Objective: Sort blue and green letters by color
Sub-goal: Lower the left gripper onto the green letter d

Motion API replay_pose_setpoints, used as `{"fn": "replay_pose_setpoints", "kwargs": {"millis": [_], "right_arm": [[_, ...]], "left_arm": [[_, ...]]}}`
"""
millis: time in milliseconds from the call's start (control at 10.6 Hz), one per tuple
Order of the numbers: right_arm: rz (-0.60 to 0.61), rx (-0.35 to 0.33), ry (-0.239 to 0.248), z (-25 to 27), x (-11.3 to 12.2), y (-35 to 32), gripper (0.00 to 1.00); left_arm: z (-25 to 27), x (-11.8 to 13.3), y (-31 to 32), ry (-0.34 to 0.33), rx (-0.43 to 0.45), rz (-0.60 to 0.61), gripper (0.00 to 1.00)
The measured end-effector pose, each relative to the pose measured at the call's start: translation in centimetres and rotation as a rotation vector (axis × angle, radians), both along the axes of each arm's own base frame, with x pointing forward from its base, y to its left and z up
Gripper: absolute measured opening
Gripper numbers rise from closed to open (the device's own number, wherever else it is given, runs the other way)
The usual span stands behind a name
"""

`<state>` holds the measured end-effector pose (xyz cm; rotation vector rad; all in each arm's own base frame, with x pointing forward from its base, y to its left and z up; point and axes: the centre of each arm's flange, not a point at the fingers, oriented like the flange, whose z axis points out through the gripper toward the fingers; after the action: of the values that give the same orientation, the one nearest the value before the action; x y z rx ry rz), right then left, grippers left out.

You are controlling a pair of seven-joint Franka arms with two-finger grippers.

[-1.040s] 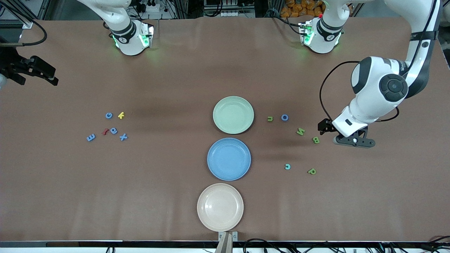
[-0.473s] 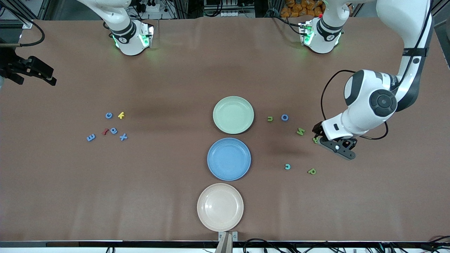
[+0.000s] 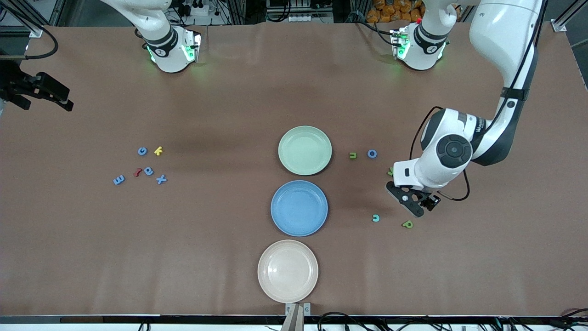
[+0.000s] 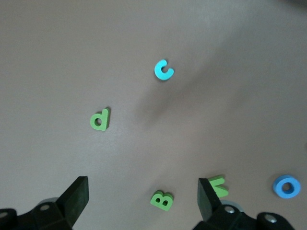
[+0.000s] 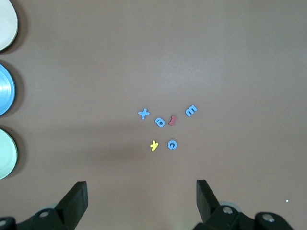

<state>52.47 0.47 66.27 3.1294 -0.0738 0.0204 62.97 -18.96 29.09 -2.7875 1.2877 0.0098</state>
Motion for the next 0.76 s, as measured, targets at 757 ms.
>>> {"fn": "replay_pose_setpoints", "kwargs": {"millis": [757], "right_arm": [[-0.018, 0.000, -0.002, 0.1, -0.2, -1.1, 1.00]], "left_arm": [[-7.8, 2.9, 3.3, 0.006, -0.050, -0.286, 1.00]]}}
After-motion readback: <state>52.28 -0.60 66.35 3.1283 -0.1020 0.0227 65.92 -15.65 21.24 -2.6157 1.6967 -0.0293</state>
